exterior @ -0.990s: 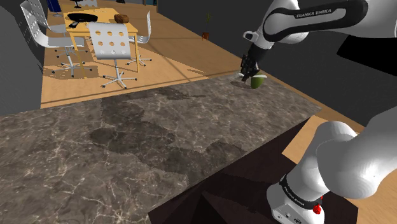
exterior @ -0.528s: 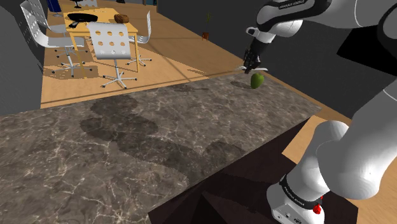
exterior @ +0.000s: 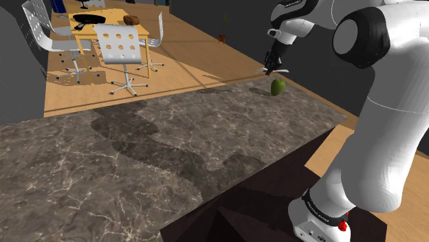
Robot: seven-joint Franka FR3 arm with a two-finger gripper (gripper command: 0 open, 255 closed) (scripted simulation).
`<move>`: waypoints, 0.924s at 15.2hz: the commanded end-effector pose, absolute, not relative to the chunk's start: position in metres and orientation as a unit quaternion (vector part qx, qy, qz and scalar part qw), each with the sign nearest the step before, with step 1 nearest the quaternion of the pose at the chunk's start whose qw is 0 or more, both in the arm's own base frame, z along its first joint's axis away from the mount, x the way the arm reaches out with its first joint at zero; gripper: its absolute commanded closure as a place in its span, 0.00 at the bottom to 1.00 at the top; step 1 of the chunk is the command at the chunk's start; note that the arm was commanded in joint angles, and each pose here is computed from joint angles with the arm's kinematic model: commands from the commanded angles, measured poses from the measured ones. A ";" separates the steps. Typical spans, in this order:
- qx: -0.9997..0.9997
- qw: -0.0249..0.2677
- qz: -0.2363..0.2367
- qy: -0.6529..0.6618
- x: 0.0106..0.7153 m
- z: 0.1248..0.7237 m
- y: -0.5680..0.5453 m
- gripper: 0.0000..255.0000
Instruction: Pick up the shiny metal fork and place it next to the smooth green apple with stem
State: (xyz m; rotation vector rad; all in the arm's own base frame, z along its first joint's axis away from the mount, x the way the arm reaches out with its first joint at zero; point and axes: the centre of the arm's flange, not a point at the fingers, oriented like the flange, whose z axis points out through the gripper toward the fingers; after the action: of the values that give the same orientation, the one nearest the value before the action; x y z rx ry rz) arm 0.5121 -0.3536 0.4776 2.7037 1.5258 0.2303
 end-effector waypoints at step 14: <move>0.868 0.014 0.075 0.491 0.515 0.400 -0.357 1.00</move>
State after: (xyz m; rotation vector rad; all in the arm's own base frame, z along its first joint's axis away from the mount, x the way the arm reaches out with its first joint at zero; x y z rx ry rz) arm 0.5154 -0.3576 0.4052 2.7028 1.5287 0.2323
